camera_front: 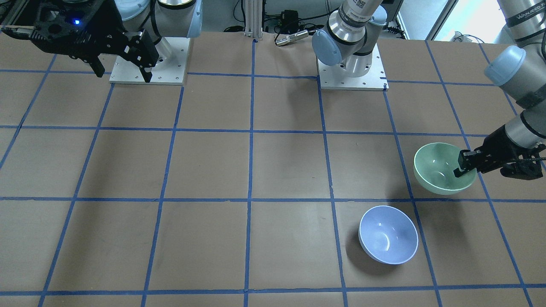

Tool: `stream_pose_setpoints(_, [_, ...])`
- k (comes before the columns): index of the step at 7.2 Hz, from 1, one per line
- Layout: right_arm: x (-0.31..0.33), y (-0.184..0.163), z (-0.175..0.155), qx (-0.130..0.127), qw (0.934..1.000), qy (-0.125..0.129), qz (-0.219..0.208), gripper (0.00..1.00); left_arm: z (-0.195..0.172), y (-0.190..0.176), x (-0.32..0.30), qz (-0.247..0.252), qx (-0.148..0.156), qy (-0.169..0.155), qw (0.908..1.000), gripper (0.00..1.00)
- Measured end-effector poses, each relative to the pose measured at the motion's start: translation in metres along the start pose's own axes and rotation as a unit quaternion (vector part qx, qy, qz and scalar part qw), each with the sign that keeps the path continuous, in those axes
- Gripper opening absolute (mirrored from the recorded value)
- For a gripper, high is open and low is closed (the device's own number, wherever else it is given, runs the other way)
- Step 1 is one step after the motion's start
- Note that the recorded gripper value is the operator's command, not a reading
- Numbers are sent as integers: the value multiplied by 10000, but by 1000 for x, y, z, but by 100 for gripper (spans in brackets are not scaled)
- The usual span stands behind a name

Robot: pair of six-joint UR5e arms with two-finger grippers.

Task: Stack green bowl on blue bowl
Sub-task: 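Lift the green bowl with the left gripper toward the blue bowl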

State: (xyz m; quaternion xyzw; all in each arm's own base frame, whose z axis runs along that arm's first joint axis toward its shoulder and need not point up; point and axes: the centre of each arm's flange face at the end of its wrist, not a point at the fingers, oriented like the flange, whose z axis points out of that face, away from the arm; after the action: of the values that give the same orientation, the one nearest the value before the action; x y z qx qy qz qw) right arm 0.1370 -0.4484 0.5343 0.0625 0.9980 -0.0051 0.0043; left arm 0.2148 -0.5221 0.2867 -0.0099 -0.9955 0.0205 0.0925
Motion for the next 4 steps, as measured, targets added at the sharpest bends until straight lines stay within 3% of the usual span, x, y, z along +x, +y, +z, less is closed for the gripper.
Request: stream_pose_setpoints(4, [0, 0, 0, -1, 10000, 0, 0, 100, -11, -53, 78, -247, -154, 40, 9996, 0])
